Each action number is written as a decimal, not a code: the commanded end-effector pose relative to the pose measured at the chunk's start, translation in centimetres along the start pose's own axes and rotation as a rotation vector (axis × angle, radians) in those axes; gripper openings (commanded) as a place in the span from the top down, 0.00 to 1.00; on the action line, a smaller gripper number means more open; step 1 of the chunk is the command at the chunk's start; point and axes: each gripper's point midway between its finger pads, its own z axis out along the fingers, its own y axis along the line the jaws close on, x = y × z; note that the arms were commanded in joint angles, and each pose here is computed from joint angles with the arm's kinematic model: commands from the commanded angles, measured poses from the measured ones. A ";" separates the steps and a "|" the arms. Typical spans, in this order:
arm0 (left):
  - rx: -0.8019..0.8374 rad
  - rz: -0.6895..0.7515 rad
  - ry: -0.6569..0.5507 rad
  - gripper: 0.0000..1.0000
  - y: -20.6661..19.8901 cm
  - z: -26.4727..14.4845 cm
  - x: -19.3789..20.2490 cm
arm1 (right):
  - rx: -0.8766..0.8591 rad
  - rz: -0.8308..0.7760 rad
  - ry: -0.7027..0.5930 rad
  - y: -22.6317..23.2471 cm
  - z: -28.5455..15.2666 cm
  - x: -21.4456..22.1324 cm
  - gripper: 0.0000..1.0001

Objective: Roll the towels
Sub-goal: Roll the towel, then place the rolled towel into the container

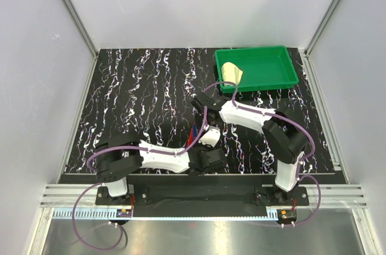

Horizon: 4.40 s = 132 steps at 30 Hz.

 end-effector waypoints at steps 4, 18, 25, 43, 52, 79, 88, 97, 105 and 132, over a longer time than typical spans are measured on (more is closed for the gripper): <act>0.169 -0.020 0.073 1.00 -1.3 0.2 0.7 | 0.023 0.006 -0.017 -2.9 -4.8 -0.2 0.24; 0.507 -0.375 0.176 1.00 -1.1 -0.6 1.1 | -0.164 0.112 -0.331 -4.8 -11.7 -4.8 0.04; 0.652 -0.609 0.251 1.00 0.5 0.0 3.0 | -0.413 0.179 -0.331 -2.4 -9.2 -3.1 0.06; 0.744 -0.758 0.322 1.00 1.0 1.3 3.9 | -0.492 0.211 -0.340 0.6 -2.2 -3.4 0.12; 0.792 -0.789 0.328 1.00 0.8 1.4 4.1 | -0.444 0.230 -0.336 0.9 0.0 -3.8 0.21; 0.969 -0.763 0.194 0.40 0.2 0.0 2.6 | 0.237 -0.001 -0.628 -13.2 -21.1 -22.1 0.93; 0.982 -0.758 0.206 0.42 -0.1 0.3 3.1 | 0.549 -0.023 -0.558 -21.9 -18.7 -29.7 0.94; 1.009 -0.745 0.229 0.43 -0.9 0.9 3.1 | 0.596 -0.015 -0.469 -26.6 -10.6 -33.4 0.97; 1.015 -0.748 0.249 0.45 -1.5 1.6 3.0 | 0.395 -0.035 -0.422 -24.6 -5.0 -33.3 0.98; 0.991 -0.749 0.285 0.47 -1.8 2.4 3.5 | 0.109 -0.030 -0.451 -24.2 -5.6 -32.9 0.23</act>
